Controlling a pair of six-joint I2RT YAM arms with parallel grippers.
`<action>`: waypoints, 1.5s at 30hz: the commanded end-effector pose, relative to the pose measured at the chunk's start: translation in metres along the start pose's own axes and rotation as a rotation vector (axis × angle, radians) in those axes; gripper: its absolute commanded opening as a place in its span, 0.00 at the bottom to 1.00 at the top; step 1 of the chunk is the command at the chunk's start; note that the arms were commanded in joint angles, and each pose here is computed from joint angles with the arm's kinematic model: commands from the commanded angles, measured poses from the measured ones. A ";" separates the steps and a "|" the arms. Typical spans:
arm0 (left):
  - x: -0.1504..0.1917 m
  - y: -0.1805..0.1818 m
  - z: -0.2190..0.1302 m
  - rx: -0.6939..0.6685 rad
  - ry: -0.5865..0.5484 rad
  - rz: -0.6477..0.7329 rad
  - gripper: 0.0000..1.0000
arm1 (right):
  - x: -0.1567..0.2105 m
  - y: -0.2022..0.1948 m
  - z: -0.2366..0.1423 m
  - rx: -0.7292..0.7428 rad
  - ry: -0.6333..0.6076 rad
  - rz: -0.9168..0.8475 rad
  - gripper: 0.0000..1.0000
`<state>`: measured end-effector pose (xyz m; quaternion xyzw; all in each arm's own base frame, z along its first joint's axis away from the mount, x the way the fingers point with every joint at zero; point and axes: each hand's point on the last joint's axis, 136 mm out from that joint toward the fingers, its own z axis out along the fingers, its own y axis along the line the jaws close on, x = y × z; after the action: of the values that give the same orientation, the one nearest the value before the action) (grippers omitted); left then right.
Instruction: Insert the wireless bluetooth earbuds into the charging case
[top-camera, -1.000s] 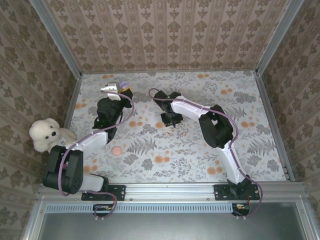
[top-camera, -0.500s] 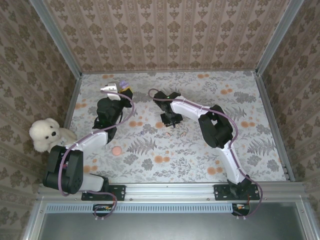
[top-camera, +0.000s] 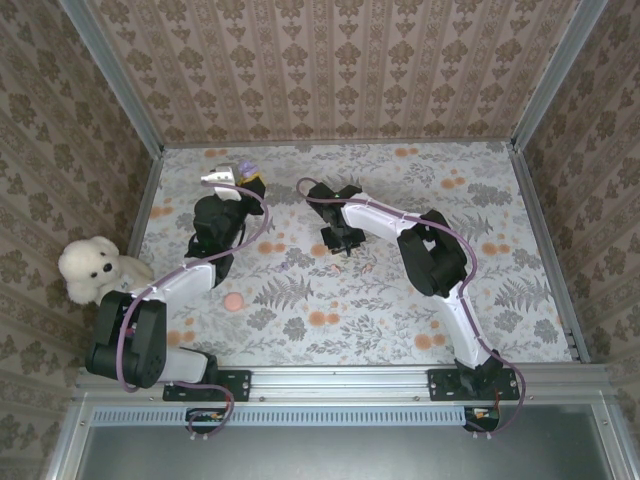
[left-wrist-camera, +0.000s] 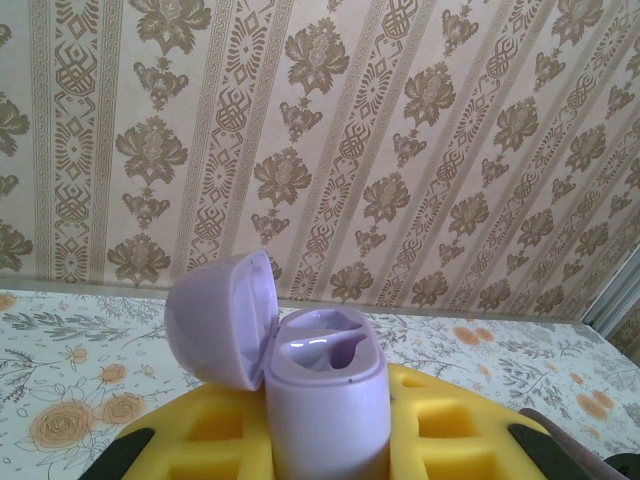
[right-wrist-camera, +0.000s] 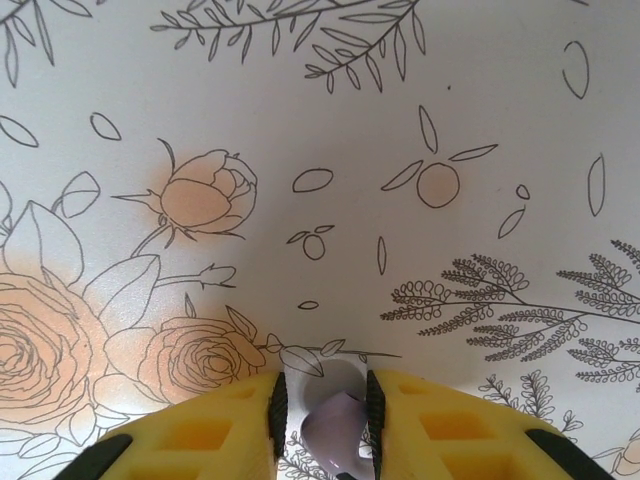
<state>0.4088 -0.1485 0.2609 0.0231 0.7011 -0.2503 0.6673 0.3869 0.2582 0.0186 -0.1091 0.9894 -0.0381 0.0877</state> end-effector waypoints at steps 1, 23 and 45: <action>-0.017 -0.008 0.002 0.023 -0.052 0.015 0.00 | 0.016 -0.018 0.002 0.077 0.046 -0.029 0.30; -0.018 -0.011 0.005 0.031 -0.050 0.016 0.00 | 0.016 -0.020 -0.006 0.068 0.031 -0.033 0.35; -0.016 -0.012 0.006 0.034 -0.046 0.013 0.00 | 0.026 -0.017 -0.003 0.036 0.038 -0.038 0.38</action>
<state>0.4079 -0.1517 0.2608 0.0258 0.7011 -0.2528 0.6662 0.3788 0.2464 0.0193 -0.1183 0.9874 -0.0478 0.0939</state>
